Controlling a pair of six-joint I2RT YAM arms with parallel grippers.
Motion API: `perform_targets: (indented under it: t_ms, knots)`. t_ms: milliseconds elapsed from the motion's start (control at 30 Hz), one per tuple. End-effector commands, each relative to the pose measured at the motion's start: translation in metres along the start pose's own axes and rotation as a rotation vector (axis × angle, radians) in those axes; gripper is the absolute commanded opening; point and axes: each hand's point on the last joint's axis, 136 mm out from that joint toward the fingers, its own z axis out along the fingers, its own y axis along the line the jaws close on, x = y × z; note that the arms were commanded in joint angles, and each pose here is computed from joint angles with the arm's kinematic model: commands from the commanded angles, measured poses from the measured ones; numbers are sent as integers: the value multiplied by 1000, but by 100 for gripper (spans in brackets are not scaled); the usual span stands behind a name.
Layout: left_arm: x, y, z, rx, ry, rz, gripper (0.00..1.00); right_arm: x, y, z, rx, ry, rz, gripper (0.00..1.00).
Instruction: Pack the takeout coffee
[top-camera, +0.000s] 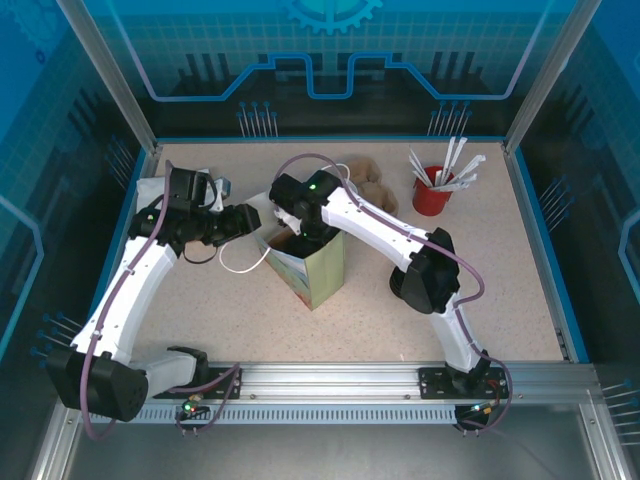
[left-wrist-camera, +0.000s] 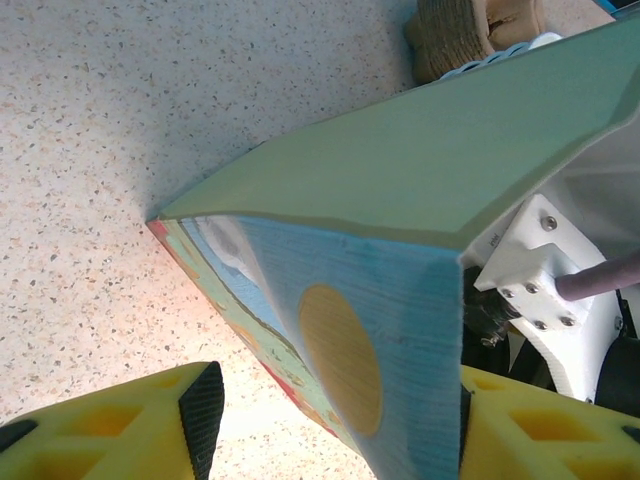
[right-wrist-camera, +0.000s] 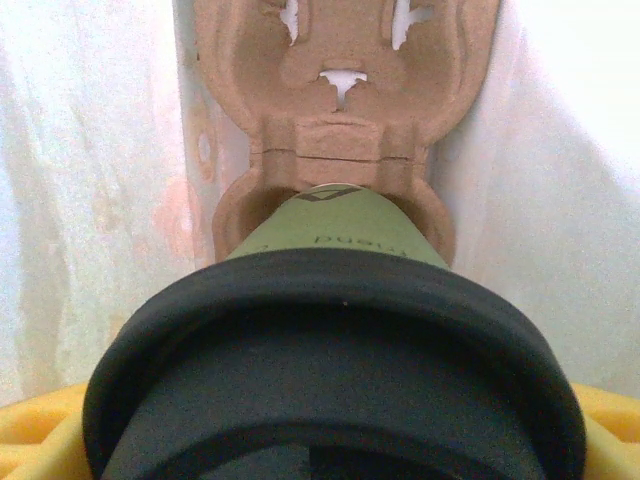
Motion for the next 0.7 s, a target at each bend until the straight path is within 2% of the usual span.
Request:
perform_targets:
  t_ms: [0,300,667]
  knots:
    - [8,12,6,-51,30,-8,59,7,-5,17,-9,48,1,78]
    - [7,12,6,-53,31,-8,60,10,-5,21,-17,59,0,78]
    - [5,11,7,-53,33,-7,60,5,-2,-8,-32,10,1,78]
